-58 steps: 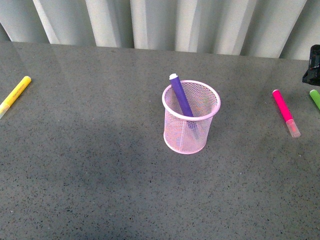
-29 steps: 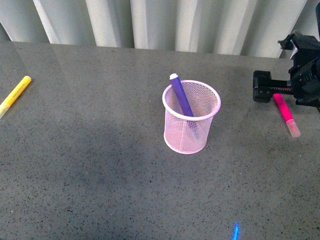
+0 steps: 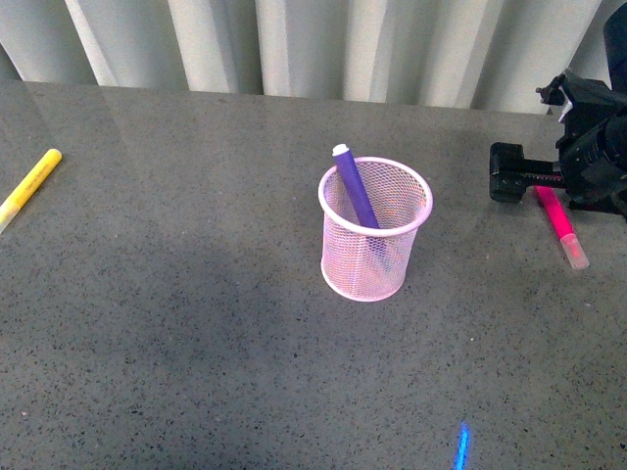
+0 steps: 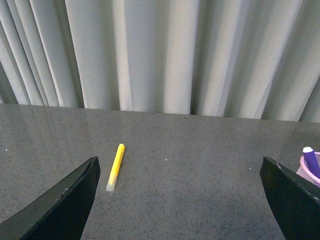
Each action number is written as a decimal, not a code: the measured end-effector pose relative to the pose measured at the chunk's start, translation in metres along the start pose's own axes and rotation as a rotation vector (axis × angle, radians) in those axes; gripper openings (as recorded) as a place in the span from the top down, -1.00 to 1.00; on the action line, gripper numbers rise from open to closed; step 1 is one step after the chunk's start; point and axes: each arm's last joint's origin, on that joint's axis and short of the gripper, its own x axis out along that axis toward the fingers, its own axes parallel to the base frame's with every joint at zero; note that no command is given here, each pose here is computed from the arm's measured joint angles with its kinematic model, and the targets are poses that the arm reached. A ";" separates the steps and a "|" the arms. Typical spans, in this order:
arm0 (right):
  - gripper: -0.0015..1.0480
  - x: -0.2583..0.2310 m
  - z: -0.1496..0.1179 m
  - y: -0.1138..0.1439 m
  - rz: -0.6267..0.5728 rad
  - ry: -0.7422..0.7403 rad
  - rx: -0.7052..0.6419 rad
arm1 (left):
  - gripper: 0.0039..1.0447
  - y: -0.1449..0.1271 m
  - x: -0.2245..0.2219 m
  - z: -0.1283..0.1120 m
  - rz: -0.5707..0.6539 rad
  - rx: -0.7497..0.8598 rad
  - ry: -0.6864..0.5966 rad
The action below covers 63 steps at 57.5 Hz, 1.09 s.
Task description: Insert purple and pink pens into pink cup
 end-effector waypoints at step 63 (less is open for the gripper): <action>0.78 -0.041 -0.015 0.016 0.047 -0.447 -0.233 | -0.88 0.000 0.000 0.000 0.000 0.000 0.000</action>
